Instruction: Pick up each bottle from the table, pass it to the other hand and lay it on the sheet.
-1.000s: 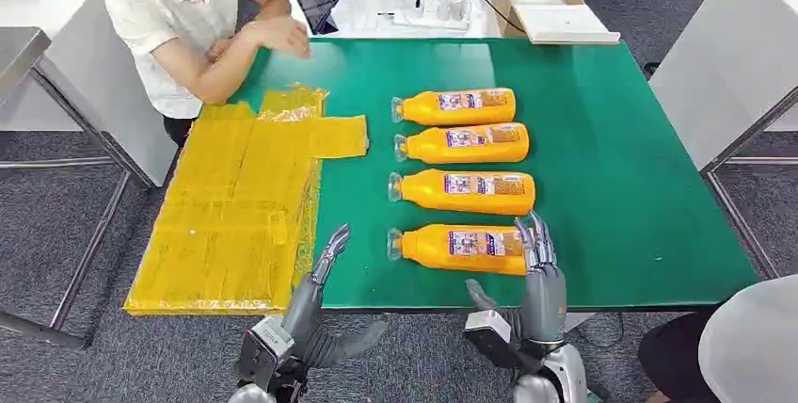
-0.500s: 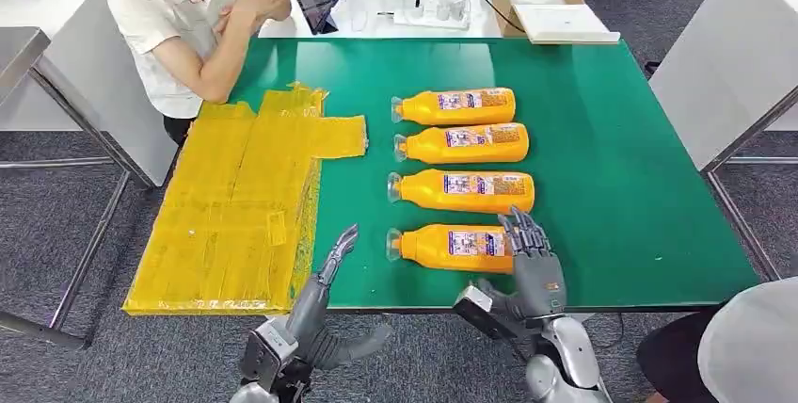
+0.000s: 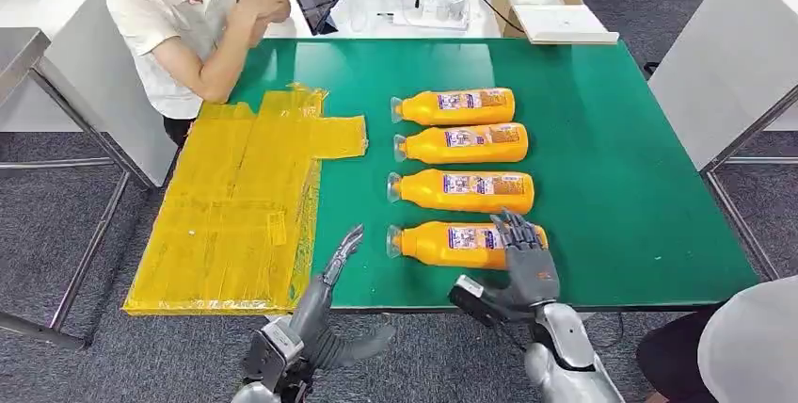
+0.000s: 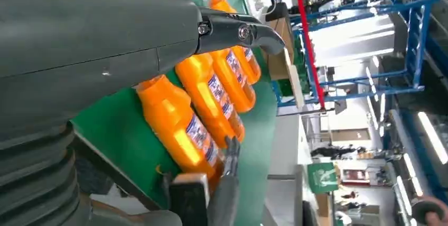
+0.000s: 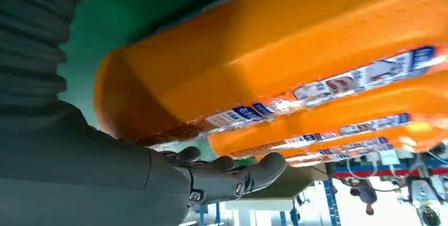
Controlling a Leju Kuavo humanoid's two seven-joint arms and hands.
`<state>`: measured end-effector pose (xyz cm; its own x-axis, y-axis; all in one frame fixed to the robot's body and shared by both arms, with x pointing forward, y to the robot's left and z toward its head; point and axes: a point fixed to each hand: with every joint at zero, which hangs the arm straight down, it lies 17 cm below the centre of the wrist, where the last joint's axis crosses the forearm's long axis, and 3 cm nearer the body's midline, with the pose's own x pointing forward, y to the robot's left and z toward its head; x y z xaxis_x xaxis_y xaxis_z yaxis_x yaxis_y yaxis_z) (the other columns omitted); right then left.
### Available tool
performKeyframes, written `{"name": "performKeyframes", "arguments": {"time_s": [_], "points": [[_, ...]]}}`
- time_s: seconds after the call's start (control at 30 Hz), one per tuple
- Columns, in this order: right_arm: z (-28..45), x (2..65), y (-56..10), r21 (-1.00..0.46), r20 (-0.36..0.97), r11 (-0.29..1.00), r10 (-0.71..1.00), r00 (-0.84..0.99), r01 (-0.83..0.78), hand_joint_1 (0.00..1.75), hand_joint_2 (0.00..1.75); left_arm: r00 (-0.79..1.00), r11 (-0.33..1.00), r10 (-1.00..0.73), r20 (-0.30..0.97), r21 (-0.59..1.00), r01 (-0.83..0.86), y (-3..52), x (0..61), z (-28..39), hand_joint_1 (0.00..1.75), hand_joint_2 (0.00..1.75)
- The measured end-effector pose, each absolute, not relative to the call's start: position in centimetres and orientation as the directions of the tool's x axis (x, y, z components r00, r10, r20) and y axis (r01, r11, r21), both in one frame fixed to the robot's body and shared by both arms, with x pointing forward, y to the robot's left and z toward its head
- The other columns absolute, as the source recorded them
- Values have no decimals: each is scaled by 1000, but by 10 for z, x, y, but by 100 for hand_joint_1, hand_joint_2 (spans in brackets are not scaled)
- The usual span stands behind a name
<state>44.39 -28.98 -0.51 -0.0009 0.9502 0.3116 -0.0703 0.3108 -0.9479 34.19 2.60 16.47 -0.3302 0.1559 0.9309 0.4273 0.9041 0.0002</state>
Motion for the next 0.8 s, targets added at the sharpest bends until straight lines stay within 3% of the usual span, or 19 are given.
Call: {"name": "performKeyframes", "arguments": {"time_s": [0.53,0.57,0.6,0.8], "points": [[-4,465,-292,-973,202,203,979,14,-114,0,175,-321,898,153,935,4,441,21,341,165,0,175],[-5,466,-292,-971,202,203,979,17,-124,129,175,-320,897,153,935,4,441,21,341,165,0,175],[-8,467,-292,-969,204,205,979,20,-140,175,175,-318,896,153,935,4,443,21,341,165,0,175],[-21,471,-291,-951,217,217,976,27,-221,175,175,-317,895,154,936,4,446,21,342,165,0,175]]}}
